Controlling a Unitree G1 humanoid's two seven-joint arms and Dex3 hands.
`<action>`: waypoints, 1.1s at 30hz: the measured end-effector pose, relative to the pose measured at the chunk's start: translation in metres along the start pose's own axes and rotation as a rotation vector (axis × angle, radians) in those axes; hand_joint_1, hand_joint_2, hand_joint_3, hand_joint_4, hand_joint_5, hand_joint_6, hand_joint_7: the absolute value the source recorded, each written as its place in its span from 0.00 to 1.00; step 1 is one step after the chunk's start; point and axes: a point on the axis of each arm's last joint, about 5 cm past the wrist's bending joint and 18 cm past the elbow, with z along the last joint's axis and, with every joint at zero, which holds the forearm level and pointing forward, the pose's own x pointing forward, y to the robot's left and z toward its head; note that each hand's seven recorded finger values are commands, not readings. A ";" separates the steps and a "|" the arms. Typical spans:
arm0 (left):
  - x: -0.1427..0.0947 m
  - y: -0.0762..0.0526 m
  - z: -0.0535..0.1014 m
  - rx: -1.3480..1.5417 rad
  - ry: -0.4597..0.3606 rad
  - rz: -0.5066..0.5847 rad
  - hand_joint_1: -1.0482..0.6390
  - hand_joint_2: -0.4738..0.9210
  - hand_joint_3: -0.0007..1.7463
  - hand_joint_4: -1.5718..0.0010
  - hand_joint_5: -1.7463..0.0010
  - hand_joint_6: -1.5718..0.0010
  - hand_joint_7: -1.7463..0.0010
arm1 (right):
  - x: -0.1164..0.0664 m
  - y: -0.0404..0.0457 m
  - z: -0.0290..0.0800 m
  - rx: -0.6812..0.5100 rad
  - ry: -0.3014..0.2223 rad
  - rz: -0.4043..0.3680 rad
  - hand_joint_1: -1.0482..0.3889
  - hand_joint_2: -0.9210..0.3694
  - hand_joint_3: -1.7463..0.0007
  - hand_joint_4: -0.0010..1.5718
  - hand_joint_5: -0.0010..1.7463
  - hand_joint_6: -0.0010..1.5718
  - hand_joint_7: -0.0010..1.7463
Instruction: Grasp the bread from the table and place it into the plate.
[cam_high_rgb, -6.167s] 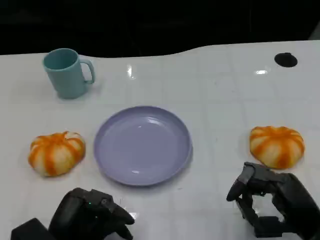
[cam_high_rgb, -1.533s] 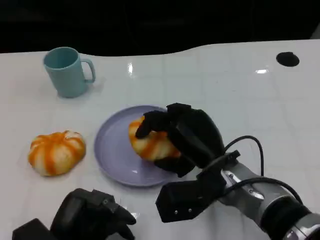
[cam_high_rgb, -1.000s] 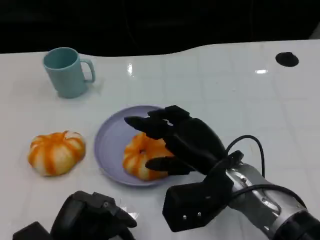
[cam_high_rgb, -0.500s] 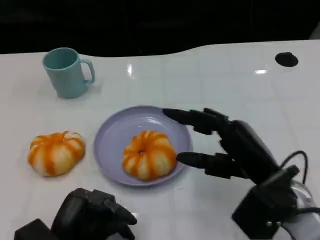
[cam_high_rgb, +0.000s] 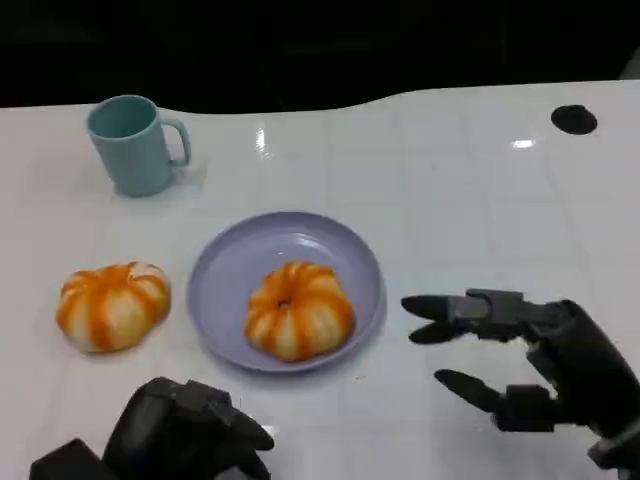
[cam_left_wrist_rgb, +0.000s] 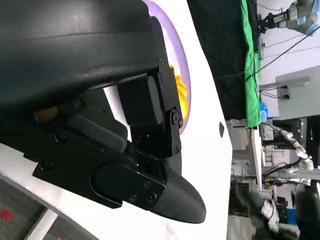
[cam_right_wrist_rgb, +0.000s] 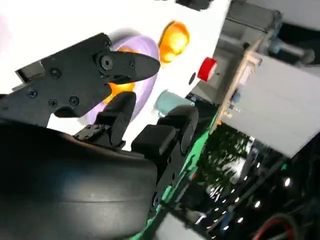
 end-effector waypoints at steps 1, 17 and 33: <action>0.000 0.000 0.000 -0.001 -0.001 0.000 0.00 0.99 0.00 0.09 0.60 0.00 0.84 | -0.003 0.0016 0.000 0.037 0.003 -0.019 0.68 0.11 0.67 0.55 0.52 0.68 0.10; -0.002 0.004 0.000 -0.003 -0.002 0.013 0.00 0.99 0.00 0.09 0.60 0.00 0.84 | -0.025 0.0112 -0.009 0.079 0.124 -0.131 0.62 0.37 0.27 0.54 1.00 0.47 0.90; -0.004 0.006 -0.001 -0.001 0.008 0.001 0.00 0.99 0.00 0.09 0.60 0.00 0.85 | -0.024 0.0108 -0.022 0.065 0.166 -0.144 0.59 0.39 0.27 0.55 1.00 0.47 0.92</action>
